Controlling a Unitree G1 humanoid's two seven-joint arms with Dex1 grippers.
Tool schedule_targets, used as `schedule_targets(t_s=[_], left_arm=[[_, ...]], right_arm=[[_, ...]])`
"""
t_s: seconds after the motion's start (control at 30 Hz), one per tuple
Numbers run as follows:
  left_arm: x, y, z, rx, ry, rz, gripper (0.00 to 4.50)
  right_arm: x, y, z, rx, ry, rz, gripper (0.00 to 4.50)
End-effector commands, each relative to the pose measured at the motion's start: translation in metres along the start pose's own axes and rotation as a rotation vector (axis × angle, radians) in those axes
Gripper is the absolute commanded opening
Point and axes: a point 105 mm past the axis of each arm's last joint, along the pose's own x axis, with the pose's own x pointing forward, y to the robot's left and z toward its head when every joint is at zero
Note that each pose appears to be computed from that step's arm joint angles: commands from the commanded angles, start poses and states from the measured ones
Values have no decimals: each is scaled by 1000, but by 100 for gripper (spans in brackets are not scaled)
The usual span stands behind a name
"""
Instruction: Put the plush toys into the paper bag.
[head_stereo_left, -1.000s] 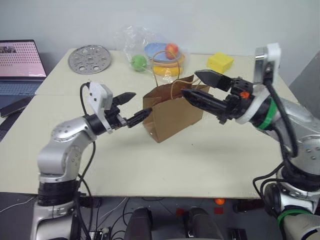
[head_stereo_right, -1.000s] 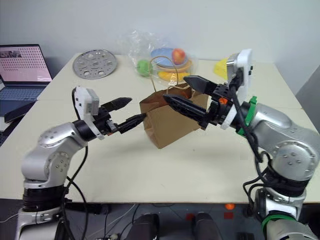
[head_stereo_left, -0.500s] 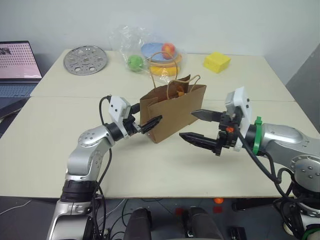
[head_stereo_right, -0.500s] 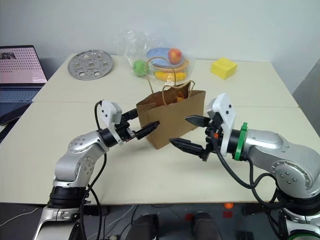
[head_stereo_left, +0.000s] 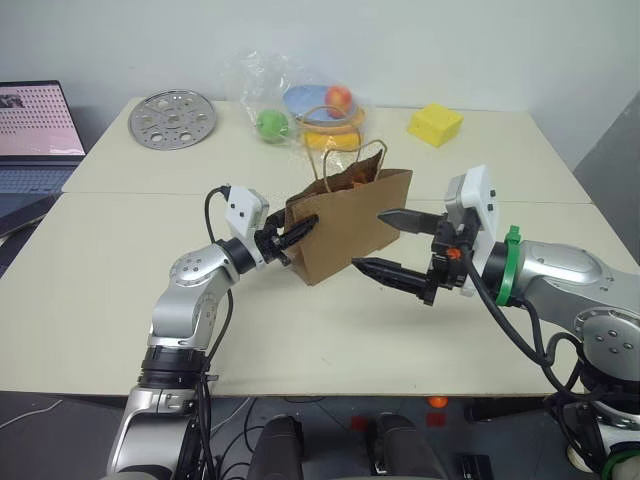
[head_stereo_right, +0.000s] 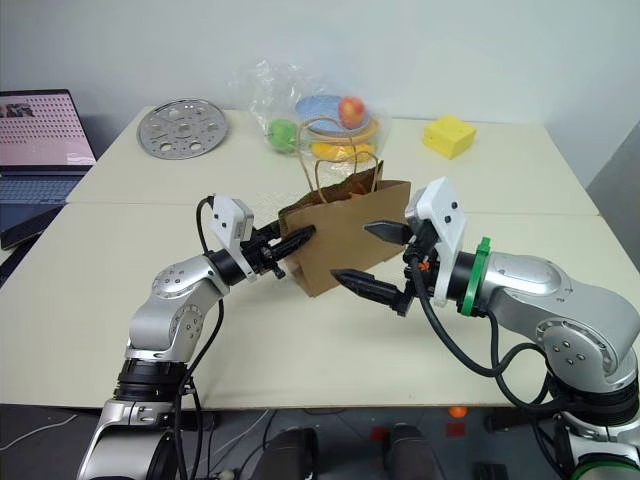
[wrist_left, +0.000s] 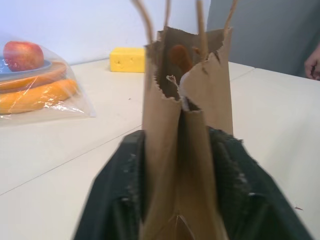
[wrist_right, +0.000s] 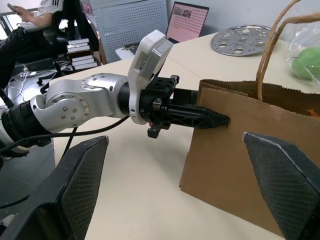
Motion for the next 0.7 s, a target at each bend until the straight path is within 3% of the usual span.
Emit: schedule_targets(t_s=[0.03, 0.1, 0.27, 0.53, 0.7], left_arm=[[6, -3, 9, 23, -31, -22, 38], [8, -4, 9, 24, -27, -28, 3], [11, -5, 8, 6, -18, -64, 3], [15, -16, 50, -48, -50, -417, 3], [18, -25, 40, -62, 24, -597, 3]], right_arm=[[-2, 2, 11, -36, -44, -7, 450], [-2, 2, 10, -37, -45, -10, 450], [-6, -2, 10, -43, -41, -36, 450], [-43, 4, 29, -77, 7, -15, 450], [-50, 10, 36, -55, 30, 24, 450]])
